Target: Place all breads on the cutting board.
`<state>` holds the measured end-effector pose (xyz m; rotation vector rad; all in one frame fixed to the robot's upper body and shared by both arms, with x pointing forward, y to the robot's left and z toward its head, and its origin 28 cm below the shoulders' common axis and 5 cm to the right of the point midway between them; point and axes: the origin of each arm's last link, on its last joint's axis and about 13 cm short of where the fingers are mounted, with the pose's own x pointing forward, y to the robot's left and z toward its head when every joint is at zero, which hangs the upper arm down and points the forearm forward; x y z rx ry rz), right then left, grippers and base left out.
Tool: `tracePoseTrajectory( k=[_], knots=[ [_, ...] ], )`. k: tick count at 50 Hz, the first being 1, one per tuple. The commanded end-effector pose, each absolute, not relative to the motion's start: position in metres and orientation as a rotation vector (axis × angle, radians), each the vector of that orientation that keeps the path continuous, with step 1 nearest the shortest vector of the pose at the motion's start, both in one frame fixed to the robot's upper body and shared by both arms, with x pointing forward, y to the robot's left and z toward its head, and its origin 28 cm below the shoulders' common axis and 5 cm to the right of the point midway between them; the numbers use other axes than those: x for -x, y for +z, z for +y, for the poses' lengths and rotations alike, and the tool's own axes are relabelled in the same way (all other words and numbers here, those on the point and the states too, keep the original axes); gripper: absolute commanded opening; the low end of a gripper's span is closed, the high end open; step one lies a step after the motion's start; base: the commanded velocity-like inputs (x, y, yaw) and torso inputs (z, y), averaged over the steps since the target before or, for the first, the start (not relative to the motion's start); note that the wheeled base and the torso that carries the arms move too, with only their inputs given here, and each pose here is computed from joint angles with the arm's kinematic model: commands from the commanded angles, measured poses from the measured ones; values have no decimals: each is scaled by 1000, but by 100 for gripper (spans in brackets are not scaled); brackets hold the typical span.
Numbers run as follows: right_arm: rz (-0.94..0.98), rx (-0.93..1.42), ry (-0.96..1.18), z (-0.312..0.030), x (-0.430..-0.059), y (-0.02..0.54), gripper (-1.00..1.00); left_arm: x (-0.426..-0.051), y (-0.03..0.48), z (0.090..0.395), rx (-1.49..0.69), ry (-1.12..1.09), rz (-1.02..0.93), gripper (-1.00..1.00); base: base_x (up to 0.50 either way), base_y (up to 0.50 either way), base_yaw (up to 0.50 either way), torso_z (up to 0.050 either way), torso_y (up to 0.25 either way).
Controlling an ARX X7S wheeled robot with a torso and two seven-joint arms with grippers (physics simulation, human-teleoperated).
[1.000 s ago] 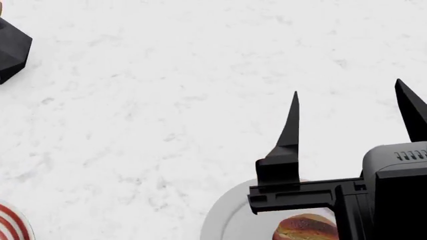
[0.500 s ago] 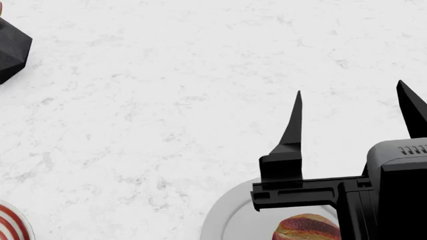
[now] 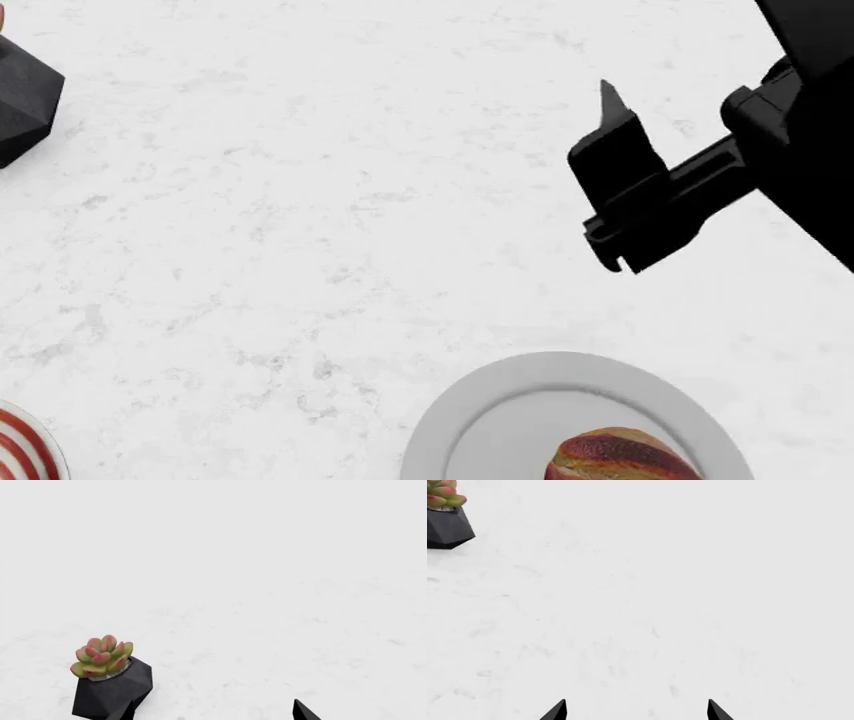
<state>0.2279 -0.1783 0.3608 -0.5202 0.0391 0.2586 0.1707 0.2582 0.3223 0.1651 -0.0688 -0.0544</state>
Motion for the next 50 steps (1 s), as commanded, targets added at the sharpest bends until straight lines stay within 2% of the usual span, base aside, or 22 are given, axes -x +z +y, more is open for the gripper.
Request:
tracePoseTrajectory(
  k=[1,11,19,30,39,50],
  knots=[
    [149,551,288,-198,-215,408,100,-174,334,265,-165,-86,-31,100,0,0,0,0,0],
    [362,739,421,-206,-213,409,100,-173,334,262,-170,-103,-26,100,0,0,0,0,0],
    [440,887,496,-206,-218,418,100,-173,332,260,-177,-122,-14,100,0,0,0,0,0],
    [581,904,655,-200,-214,419,100,-174,330,258,-165,-123,-12,100,0,0,0,0,0],
    [623,911,797,-194,-212,403,100,-173,329,258,-164,-118,-5,100,0,0,0,0,0],
    [634,891,827,-185,-228,389,100,-176,329,258,-167,-122,-7,100,0,0,0,0,0]
  ],
)
